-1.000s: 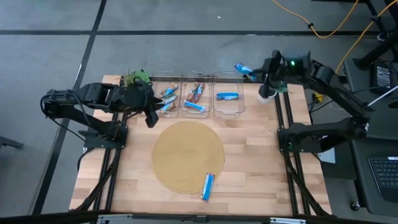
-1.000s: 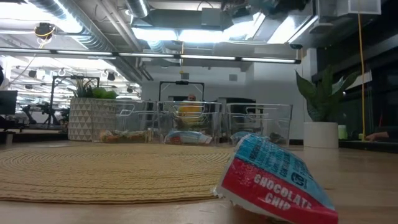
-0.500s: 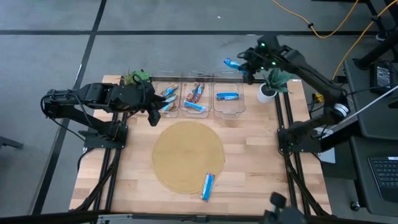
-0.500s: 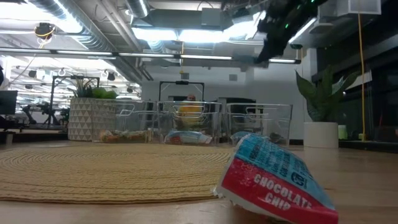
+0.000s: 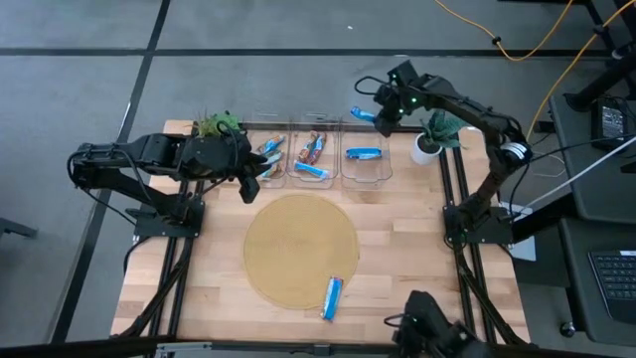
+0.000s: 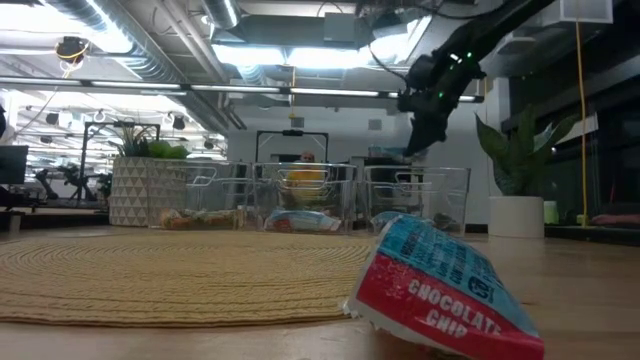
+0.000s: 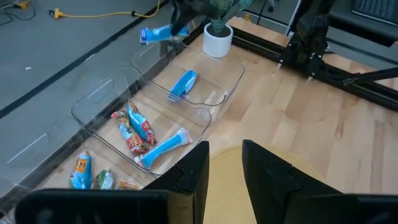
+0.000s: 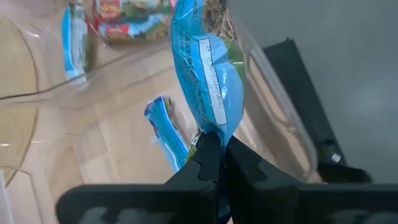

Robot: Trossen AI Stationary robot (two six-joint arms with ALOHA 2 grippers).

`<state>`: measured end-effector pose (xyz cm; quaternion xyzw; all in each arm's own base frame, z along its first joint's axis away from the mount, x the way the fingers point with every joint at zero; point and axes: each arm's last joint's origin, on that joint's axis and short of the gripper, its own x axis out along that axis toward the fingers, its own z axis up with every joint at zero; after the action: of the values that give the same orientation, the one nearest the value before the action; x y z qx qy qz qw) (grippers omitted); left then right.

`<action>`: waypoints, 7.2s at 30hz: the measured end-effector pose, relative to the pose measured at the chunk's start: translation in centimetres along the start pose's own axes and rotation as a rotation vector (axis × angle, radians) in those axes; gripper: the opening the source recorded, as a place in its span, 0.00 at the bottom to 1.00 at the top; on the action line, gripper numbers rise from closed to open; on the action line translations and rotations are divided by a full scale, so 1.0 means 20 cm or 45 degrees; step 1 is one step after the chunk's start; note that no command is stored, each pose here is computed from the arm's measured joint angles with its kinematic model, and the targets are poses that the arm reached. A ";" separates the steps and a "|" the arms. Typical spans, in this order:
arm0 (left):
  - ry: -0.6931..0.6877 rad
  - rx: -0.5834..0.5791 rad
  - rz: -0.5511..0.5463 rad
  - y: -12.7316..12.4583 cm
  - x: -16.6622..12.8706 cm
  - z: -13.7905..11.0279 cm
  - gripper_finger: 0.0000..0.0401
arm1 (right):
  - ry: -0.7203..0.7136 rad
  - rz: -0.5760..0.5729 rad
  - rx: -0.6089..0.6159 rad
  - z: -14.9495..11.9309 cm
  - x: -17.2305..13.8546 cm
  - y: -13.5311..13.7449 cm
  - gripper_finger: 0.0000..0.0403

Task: Pick and place Granola Bars by type
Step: Put the blue granola bar into the right transparent bin, then put the red granola bar into the middle transparent bin

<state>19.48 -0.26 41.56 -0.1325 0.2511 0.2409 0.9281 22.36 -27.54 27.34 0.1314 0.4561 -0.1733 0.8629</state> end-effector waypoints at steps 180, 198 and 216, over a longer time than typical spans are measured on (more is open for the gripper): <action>0.133 0.204 0.089 0.03 -0.01 -0.06 0.22 | -0.106 0.518 -1.508 -0.58 0.30 2.11 0.01; 0.135 0.214 0.091 0.03 0.00 -0.06 0.22 | -0.297 0.056 -0.865 -0.40 -0.05 1.90 0.01; -0.133 0.353 -0.225 -0.19 0.24 0.08 0.22 | -0.530 -0.056 -0.403 -0.25 -0.35 1.62 0.01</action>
<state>25.80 -1.11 40.84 -0.0120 0.2208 0.1279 0.9668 28.56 5.03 32.58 -0.0534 0.2928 -0.1417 0.9441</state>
